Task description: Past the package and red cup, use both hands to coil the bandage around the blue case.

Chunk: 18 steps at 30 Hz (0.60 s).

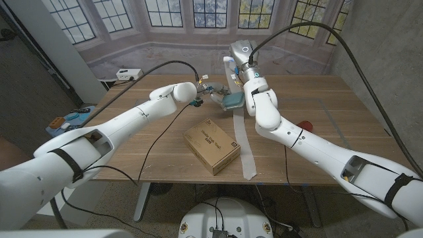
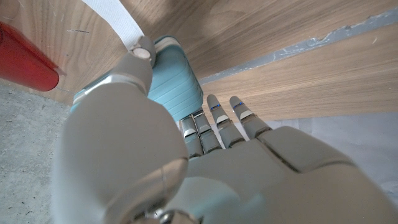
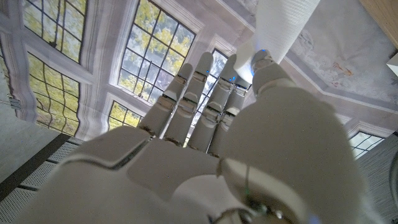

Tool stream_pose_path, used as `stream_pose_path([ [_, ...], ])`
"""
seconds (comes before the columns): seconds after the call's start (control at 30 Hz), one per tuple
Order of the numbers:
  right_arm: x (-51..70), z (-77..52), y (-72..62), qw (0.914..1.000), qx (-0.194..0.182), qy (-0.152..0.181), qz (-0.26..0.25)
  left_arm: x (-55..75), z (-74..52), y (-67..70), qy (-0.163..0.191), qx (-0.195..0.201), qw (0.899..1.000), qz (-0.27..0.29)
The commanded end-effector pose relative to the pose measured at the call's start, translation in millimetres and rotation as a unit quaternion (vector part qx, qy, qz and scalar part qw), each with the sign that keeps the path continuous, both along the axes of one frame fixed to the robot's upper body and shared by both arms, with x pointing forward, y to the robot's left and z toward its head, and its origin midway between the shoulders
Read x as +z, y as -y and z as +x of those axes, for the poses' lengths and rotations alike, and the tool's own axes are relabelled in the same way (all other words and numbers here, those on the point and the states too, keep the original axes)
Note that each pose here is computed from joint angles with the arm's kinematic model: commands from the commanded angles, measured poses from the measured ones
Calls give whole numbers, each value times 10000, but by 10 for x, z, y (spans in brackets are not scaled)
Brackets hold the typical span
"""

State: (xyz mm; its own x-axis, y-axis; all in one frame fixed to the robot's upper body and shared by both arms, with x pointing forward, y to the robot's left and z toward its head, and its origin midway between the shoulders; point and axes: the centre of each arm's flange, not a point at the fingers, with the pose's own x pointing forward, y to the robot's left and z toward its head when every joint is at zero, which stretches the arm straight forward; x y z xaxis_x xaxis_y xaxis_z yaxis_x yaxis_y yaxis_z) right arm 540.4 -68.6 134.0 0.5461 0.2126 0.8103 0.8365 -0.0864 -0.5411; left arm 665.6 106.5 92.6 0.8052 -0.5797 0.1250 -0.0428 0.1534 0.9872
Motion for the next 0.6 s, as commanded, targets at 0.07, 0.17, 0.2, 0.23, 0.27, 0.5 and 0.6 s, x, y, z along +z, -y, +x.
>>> stream_pose_path([
  [0.07,-58,-173,-46,9999,81,72,12,86,-13,-1,-17,99,9998,194],
  [0.17,-75,-221,-38,9999,94,100,30,79,-13,17,-32,90,9997,213],
  [0.2,-79,-237,-34,9999,96,109,37,78,-14,22,-33,90,9997,222],
  [0.23,-83,-253,-31,9999,102,116,49,76,-16,26,-37,86,9997,223],
  [0.27,-87,-269,-31,9998,109,123,57,75,-17,29,-34,88,9997,234],
  [0.5,-117,-391,-12,9997,136,204,77,76,-20,39,-41,96,9996,272],
  [0.6,-118,-436,-7,9996,147,234,94,78,-18,43,-44,98,9995,284],
])
